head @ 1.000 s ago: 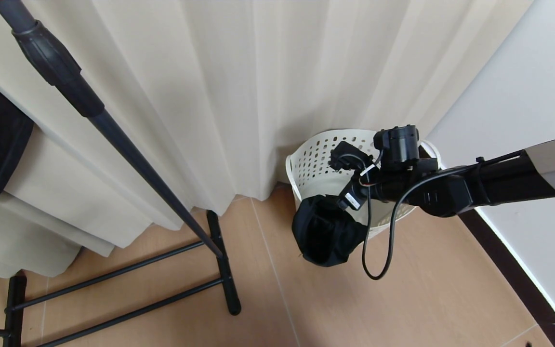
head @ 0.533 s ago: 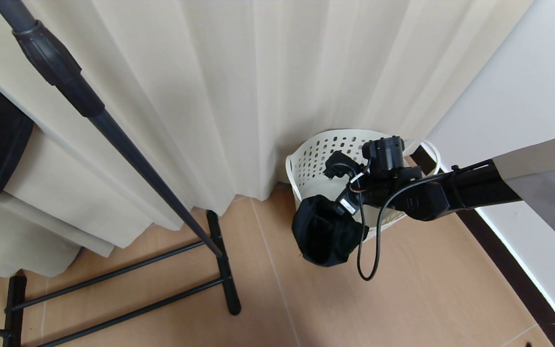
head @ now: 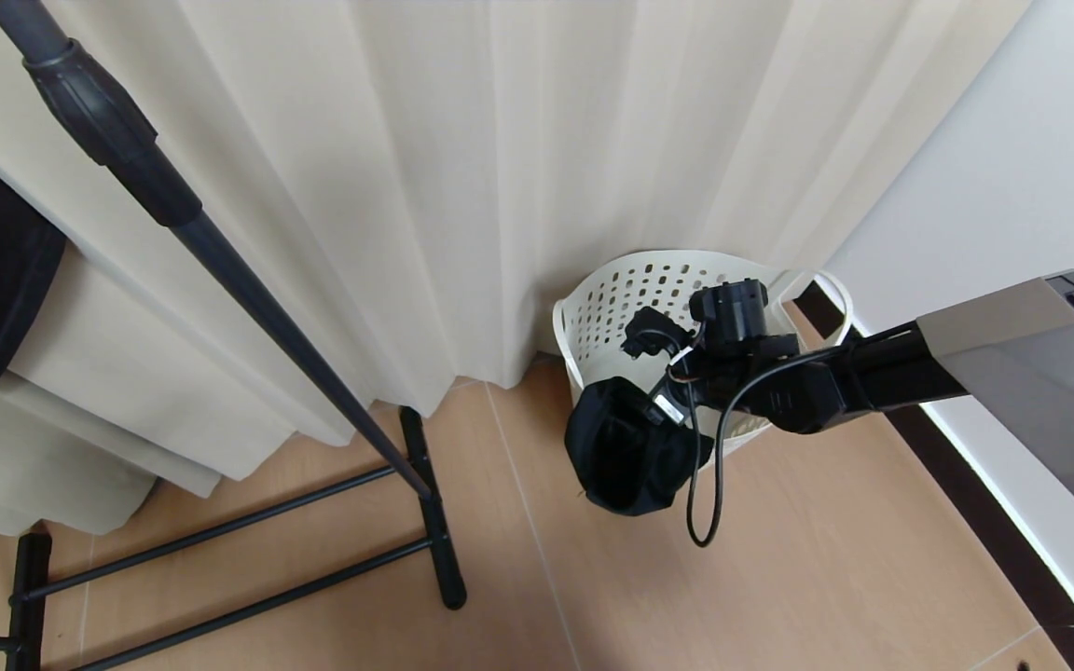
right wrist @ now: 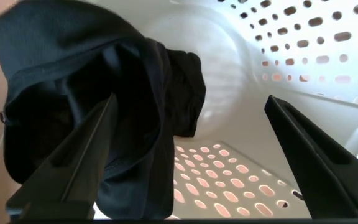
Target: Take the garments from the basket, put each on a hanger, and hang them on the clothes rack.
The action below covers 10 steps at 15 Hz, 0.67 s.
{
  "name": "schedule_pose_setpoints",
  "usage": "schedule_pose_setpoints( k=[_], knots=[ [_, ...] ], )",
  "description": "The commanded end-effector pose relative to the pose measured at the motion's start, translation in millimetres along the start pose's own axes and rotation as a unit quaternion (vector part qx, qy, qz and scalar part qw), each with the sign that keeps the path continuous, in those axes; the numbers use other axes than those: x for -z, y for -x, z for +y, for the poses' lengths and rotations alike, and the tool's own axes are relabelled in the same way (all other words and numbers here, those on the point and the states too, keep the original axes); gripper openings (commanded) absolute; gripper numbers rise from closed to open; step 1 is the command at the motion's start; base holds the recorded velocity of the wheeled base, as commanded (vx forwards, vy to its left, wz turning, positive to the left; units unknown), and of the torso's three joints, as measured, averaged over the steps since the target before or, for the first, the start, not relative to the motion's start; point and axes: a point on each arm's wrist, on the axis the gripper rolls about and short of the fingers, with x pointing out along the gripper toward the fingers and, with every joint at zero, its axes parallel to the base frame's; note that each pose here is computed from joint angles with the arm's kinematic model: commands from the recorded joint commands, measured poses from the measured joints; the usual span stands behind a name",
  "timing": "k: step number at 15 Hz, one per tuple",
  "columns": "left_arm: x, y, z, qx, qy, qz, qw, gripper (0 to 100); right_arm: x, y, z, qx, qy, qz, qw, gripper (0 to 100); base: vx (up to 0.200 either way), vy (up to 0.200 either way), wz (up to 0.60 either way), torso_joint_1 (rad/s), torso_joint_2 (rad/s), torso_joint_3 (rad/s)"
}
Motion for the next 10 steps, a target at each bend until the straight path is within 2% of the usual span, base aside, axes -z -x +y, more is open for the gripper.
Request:
schedule_pose_setpoints(
  k=[1,6,10],
  knots=[
    [0,0,0.0,0.0,0.0,0.0,1.0,100,3.7,-8,2.5,0.001,0.0,0.007,1.0,100,0.0,0.0,0.0,0.0,0.0,0.0],
    [0,0,0.0,0.0,0.0,0.0,1.0,100,9.4,-19,0.9,0.007,-0.004,0.014,0.9999,100,0.0,0.0,0.0,0.0,0.0,0.0],
    [0,0,0.0,0.0,0.0,0.0,1.0,100,10.4,-29,3.1,0.016,-0.009,0.002,0.9998,100,0.0,0.0,0.0,0.0,0.0,0.0]
  ],
)
